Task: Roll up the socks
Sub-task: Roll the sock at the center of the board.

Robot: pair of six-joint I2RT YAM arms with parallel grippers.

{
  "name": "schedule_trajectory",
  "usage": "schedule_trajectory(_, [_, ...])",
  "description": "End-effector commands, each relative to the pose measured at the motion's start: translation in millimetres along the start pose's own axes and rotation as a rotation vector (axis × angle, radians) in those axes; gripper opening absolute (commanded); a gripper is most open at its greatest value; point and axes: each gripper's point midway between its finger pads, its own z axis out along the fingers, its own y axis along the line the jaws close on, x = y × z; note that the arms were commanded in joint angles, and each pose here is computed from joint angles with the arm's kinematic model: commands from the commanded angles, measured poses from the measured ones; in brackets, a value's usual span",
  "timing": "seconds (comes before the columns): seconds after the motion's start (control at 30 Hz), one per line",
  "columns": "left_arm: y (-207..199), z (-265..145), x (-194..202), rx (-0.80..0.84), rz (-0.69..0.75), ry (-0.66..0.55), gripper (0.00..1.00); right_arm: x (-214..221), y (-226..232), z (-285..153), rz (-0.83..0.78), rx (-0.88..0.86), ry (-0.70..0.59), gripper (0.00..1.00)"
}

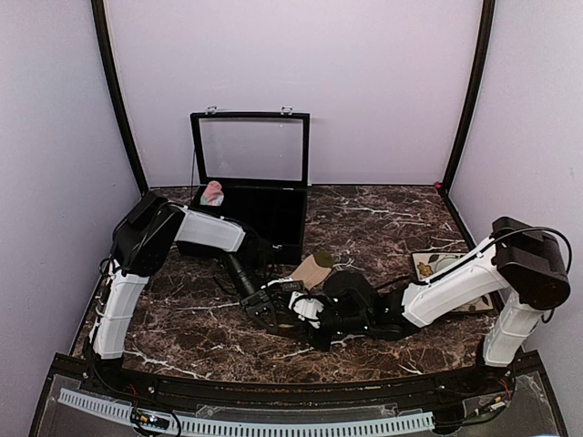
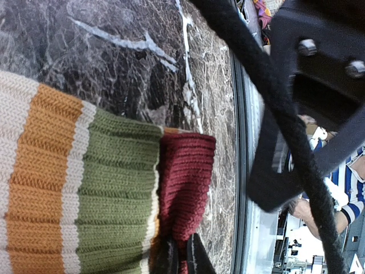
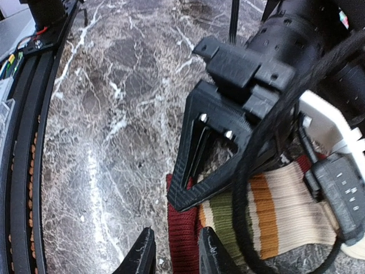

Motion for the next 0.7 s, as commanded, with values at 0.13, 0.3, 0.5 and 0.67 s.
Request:
schedule_trajectory(0.13, [36.8,5.5,31.7,-0.113,-0.038,0.134,0.00,20.4,1.0,16.9,0.015,-0.017,0.038,0.26])
schedule_trajectory(0.3, [35.9,6.2,33.2,-0.107,-0.038,0.135,0.00,26.5,-4.4,20.7,0.024,0.016,0.042,0.23])
schedule_trajectory(0.5, [34.5,6.6,34.8,-0.097,-0.035,0.134,0.00,30.3,-8.5,20.1,0.047,0.039,0.037,0.06])
schedule_trajectory(0.67, [29.4,3.9,37.0,-0.102,-0.028,0.132,0.14,43.8,-2.7,21.6,0.102,-0.021,0.084,0.00])
